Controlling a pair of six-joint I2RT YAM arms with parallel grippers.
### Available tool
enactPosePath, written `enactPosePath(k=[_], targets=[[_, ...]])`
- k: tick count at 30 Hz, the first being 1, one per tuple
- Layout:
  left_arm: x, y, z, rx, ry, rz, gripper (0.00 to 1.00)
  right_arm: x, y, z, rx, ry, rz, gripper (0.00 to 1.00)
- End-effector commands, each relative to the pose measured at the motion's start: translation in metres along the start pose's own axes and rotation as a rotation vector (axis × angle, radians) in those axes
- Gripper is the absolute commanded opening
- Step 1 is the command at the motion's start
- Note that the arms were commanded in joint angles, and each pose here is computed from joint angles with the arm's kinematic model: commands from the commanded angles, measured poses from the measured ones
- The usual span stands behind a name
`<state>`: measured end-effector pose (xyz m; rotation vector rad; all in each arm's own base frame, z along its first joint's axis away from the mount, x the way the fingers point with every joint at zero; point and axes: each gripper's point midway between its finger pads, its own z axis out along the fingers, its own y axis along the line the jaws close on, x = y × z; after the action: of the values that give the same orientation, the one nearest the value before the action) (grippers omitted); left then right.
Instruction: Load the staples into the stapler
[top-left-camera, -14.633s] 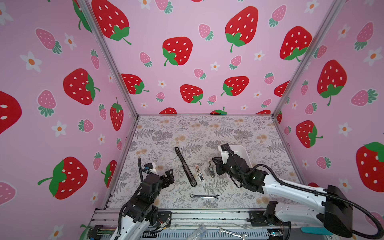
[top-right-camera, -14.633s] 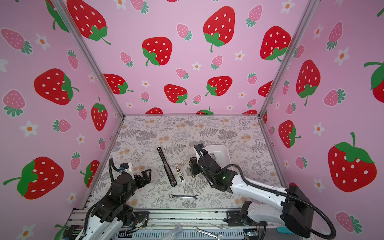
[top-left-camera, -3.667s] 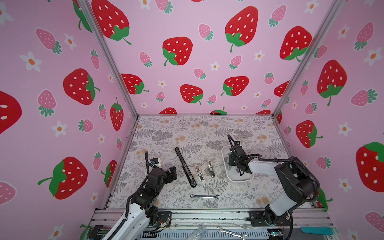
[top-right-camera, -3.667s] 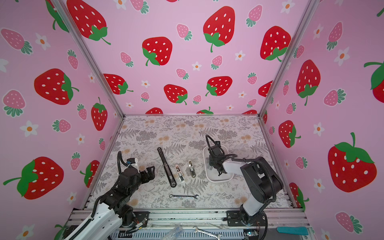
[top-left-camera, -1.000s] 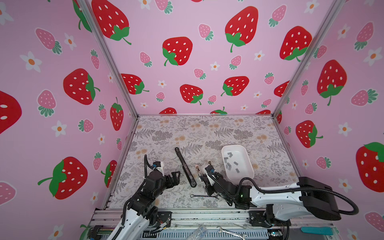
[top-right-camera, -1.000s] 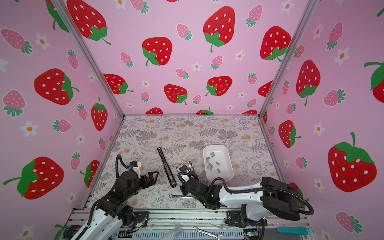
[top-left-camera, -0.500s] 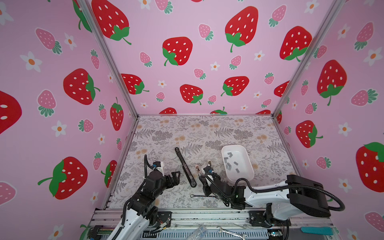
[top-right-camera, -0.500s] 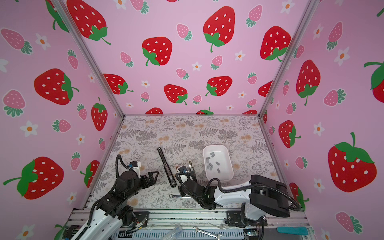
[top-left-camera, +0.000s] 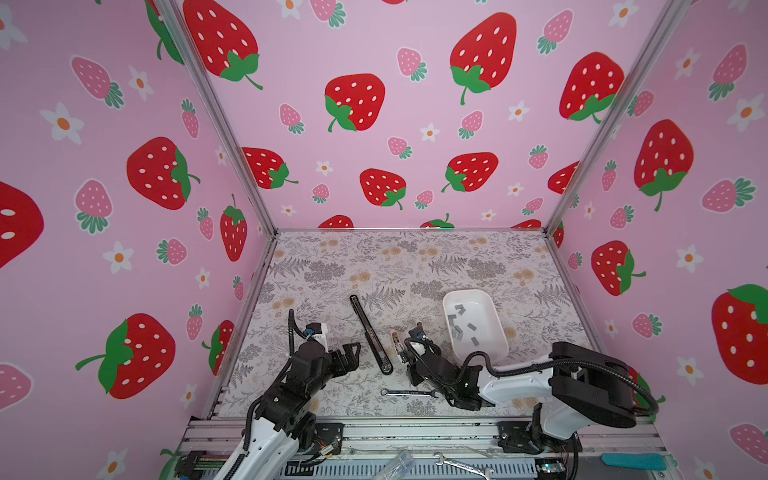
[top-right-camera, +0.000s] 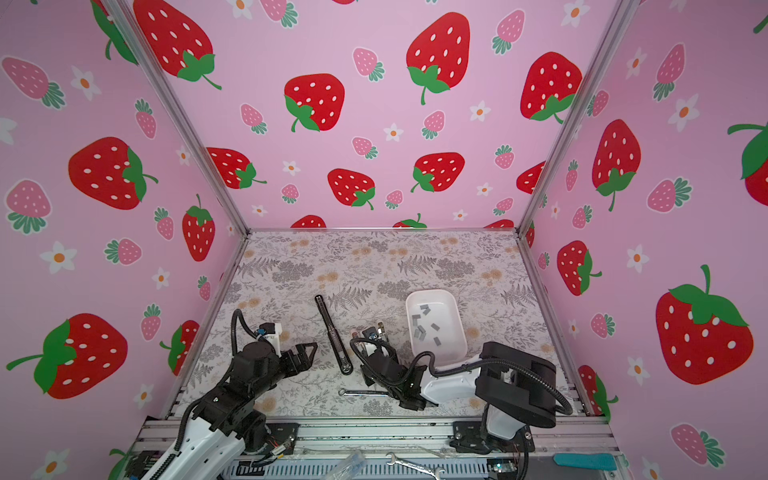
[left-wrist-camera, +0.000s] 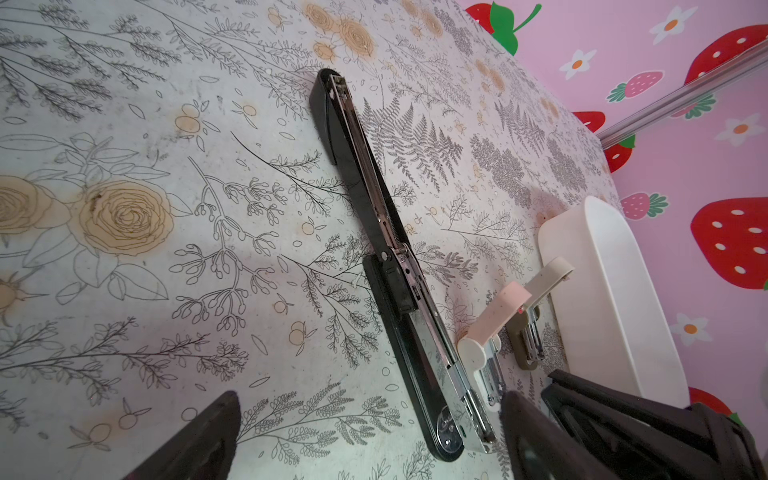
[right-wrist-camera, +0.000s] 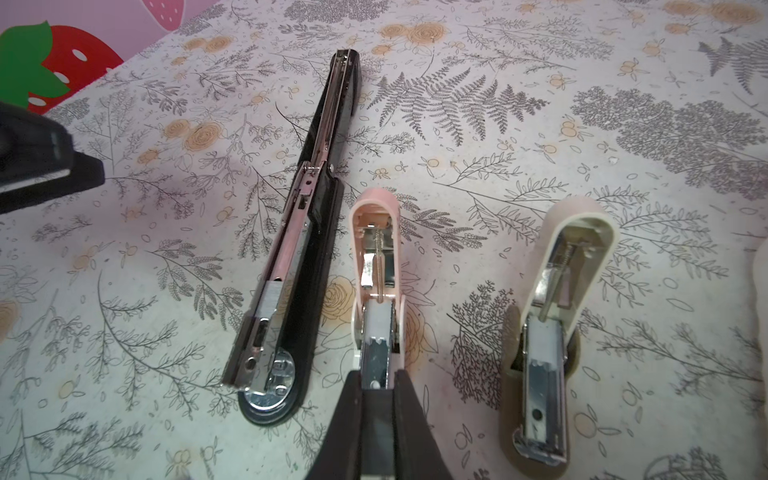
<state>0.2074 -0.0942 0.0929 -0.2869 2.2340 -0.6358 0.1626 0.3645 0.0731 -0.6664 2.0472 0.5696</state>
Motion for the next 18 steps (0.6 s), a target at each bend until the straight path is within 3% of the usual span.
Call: enactPosePath(k=[1,18], targets=[[-0.0021,-0.0026,-0.0003,0.013,-0.014,0.011,0.99,-0.0092,0.0063,0.0038,-0.008,-0.016,0.022,0.07],[-0.0009,-0.0014,0.0003,0.009,-0.011,0.009,0.99,-0.0043,0.0032,0.0106,0.005,-0.001,0.027,0.07]])
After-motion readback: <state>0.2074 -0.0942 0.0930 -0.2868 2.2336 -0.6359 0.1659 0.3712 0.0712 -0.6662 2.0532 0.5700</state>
